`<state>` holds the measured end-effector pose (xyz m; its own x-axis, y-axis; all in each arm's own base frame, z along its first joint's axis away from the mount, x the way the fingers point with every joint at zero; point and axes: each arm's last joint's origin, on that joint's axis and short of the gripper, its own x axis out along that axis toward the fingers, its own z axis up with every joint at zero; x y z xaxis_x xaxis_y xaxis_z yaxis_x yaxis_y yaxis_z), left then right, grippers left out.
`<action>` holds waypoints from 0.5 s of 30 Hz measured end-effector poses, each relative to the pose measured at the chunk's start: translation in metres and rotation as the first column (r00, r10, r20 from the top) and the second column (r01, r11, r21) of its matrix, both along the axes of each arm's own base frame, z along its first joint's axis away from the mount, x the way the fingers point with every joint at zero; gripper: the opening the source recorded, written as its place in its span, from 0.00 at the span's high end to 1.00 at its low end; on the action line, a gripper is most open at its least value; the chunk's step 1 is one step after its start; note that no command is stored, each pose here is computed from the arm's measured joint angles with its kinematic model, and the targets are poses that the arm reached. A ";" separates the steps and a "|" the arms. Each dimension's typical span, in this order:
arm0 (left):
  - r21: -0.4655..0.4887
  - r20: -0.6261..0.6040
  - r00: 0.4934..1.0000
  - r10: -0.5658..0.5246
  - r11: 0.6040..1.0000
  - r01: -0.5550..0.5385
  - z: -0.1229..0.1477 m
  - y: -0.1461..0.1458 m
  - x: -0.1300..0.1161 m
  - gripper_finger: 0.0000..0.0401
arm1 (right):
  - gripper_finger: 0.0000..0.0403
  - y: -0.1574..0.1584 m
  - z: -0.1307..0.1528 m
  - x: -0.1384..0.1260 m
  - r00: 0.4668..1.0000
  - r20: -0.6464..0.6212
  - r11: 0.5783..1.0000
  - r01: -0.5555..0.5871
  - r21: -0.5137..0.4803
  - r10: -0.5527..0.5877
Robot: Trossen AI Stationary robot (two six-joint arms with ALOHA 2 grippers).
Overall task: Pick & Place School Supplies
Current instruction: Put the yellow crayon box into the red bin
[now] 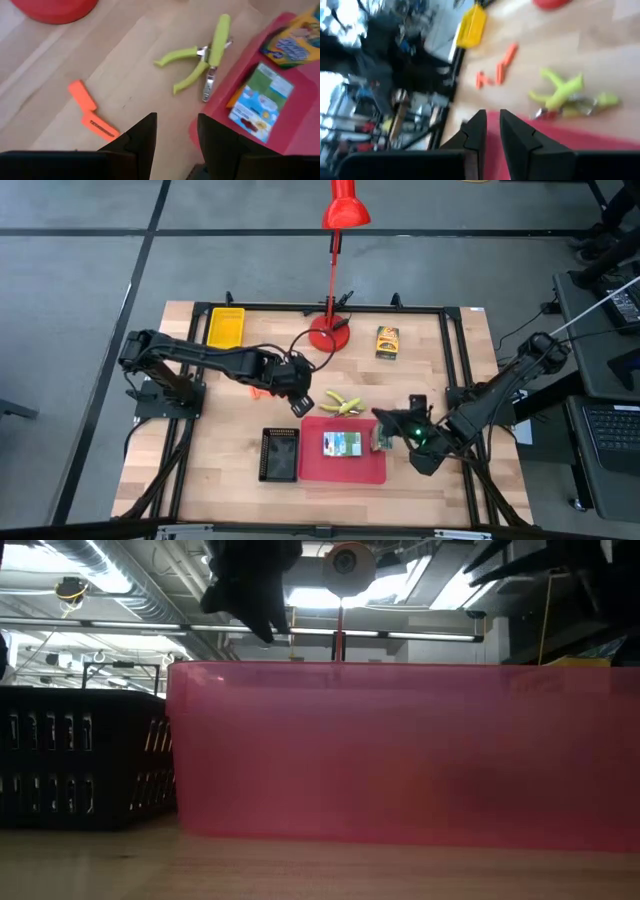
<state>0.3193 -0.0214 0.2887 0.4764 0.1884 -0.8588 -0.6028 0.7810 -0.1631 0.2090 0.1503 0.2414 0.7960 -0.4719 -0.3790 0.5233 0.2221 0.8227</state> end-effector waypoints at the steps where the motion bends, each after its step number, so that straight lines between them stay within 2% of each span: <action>1: 0.009 -0.001 1.000 0.012 1.000 -0.012 -0.001 0.000 0.000 0.65 | 0.87 -0.005 0.000 0.000 1.000 -0.008 1.000 0.022 0.002 -0.022; 5: 0.036 0.049 0.998 0.037 0.999 -0.039 0.001 0.001 0.003 0.65 | 0.89 -0.029 0.000 0.003 0.992 -0.118 0.997 0.060 0.040 -0.055; 8: 0.034 0.084 0.996 0.037 0.999 -0.040 0.003 0.002 0.006 0.65 | 0.90 -0.050 0.004 0.002 0.973 -0.222 0.998 0.062 0.006 -0.060; 15: 0.042 0.102 0.994 0.044 0.998 -0.048 0.004 0.003 0.008 0.65 | 0.90 -0.113 0.017 -0.016 0.872 -0.476 0.993 0.109 -0.043 -0.117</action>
<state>0.3270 -0.0188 0.2928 0.5500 0.2488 -0.7972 -0.6204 0.7608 -0.1906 0.1926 0.0372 0.2581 0.4612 -0.5563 -0.6913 0.8735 0.1477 0.4640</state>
